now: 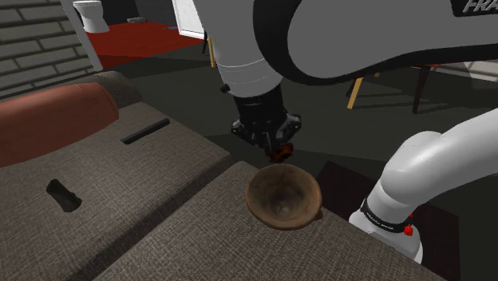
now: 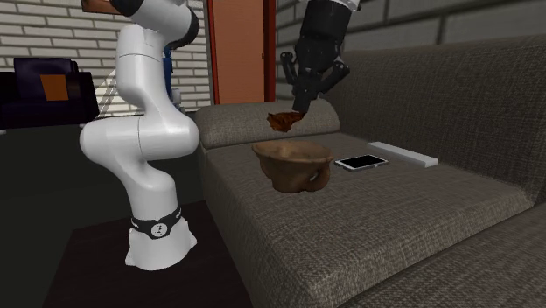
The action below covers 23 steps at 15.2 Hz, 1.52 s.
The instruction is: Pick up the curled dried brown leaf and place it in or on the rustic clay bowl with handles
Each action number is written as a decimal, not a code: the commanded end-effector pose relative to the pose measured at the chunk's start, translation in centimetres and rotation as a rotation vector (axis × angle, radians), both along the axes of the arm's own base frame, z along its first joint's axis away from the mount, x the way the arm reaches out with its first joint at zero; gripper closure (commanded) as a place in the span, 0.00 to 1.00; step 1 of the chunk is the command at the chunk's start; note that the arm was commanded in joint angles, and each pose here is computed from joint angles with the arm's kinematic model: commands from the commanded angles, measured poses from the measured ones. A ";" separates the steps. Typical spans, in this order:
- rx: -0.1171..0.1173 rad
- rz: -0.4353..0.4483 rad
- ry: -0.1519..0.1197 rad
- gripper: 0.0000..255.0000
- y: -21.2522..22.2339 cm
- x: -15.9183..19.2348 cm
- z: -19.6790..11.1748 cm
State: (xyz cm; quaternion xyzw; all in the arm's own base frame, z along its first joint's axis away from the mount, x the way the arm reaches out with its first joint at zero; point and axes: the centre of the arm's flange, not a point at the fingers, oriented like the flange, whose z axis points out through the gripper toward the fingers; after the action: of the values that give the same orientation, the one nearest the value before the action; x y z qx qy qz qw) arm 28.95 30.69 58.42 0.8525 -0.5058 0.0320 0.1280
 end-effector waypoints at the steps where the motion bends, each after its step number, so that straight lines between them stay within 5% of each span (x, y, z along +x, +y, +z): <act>1: 0.001 -0.001 0.000 1.00 0.1 -2.4 -0.1; 3: 0.001 -0.001 0.000 1.00 0.3 -5.5 -0.1; 16: 0.001 -0.001 0.000 1.00 0.3 -5.5 -6.9; 23: 0.001 -0.001 0.000 1.00 0.3 -5.5 -6.9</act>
State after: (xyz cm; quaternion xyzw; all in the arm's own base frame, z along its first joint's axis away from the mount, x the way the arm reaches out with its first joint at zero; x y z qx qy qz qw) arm 23.41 30.95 51.51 0.8524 -0.5060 0.0315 0.1275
